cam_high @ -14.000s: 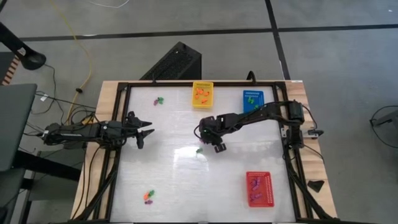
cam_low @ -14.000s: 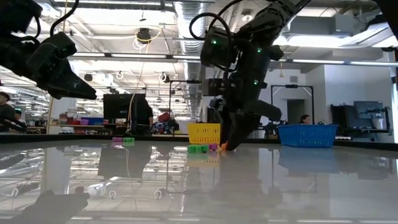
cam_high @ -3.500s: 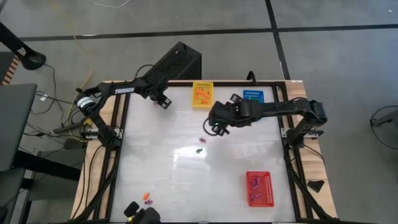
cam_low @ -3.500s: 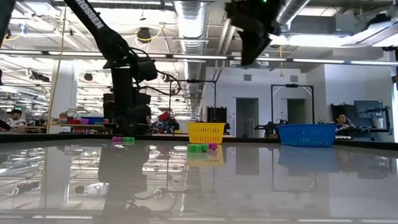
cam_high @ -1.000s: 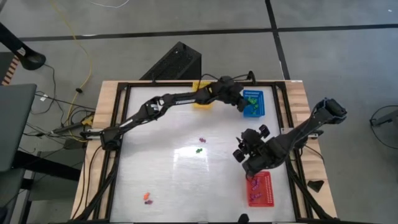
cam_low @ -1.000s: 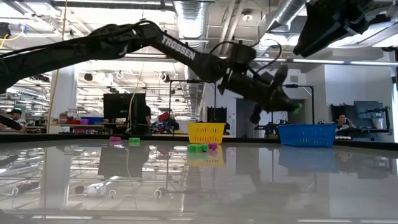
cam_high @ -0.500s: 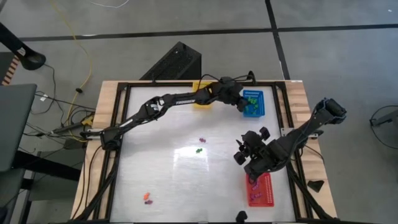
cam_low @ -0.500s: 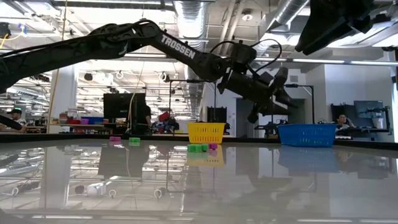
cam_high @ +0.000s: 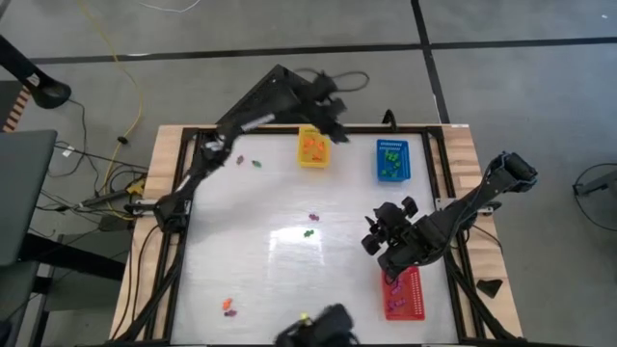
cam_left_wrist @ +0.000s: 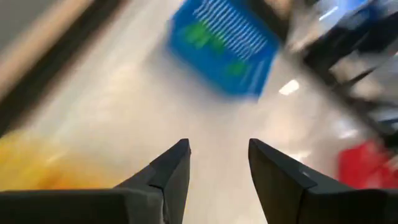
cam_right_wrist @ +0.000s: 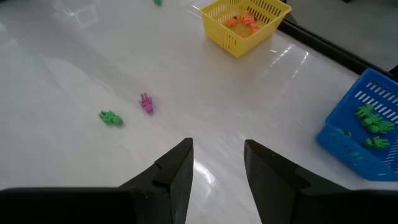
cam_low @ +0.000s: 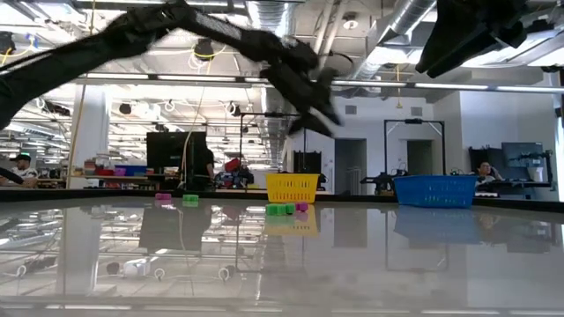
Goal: Sort Halloween decoration
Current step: Put the violet skeleton toy into the red bin
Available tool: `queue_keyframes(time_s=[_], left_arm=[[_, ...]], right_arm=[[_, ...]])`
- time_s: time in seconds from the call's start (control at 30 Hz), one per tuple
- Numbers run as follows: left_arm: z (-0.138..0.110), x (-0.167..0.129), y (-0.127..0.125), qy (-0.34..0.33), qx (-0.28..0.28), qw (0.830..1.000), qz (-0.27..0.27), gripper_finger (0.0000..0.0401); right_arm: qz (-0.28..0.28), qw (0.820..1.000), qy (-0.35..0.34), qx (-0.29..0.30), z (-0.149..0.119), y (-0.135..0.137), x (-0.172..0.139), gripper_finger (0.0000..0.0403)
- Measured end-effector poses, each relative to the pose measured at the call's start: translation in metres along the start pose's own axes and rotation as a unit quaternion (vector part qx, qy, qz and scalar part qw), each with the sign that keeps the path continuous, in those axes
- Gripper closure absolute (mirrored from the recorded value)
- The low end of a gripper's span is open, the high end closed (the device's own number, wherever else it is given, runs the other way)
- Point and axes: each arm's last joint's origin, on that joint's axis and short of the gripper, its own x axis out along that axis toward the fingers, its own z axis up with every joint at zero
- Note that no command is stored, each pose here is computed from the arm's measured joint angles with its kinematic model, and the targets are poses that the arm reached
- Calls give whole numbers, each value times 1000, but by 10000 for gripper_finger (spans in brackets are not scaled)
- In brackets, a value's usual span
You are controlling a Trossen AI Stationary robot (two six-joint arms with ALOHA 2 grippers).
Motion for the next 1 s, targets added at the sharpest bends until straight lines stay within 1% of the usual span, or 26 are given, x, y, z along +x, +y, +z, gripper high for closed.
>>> queue_keyframes(time_s=[0.07, 0.1, 0.2, 0.27, 0.3, 0.33, 0.43, 0.5, 0.57, 0.67, 0.73, 0.8, 0.93, 1.0], left_arm=[[-4, -38, -12, 39, 31, 996, 69, 255], [-7, -57, -21, 62, 49, 991, 106, 257], [-20, -117, -51, 121, 95, 963, 223, 262], [-29, -151, -72, 138, 110, 946, 270, 263], [-33, -164, -81, 138, 115, 943, 282, 263], [-38, -176, -89, 132, 120, 942, 283, 263], [-64, -209, -114, 118, 131, 945, 275, 263], [-89, -231, -126, 91, 133, 950, 269, 263], [-118, -248, -135, 40, 132, 956, 258, 263], [-162, -261, -145, -73, 145, 963, 217, 263], [-192, -262, -146, -137, 157, 963, 170, 263], [-221, -257, -142, -182, 172, 961, 118, 263], [-277, -234, -125, -244, 198, 949, 22, 263], [-301, -222, -113, -268, 197, 943, -8, 263]], right_arm=[[4, 1000, -1, 6, 0, 1, 0, 230], [7, 1000, -2, 9, 1, 2, 0, 230], [17, 1000, -6, 22, 1, 5, 3, 230], [28, 999, -9, 22, 0, 9, 11, 230], [36, 999, -7, 20, 1, 11, 15, 230], [46, 999, 0, 16, 2, 13, 20, 230], [82, 996, 10, 15, 10, 22, 40, 230], [105, 994, 12, 7, 14, 30, 51, 230], [128, 992, 14, -5, 17, 38, 63, 230], [158, 987, 28, -28, 18, 46, 77, 230], [167, 985, 33, -29, 20, 47, 85, 230], [162, 986, 33, -18, 24, 46, 92, 230], [148, 988, 29, 7, 32, 40, 103, 230], [139, 990, 26, 25, 34, 38, 105, 230]])
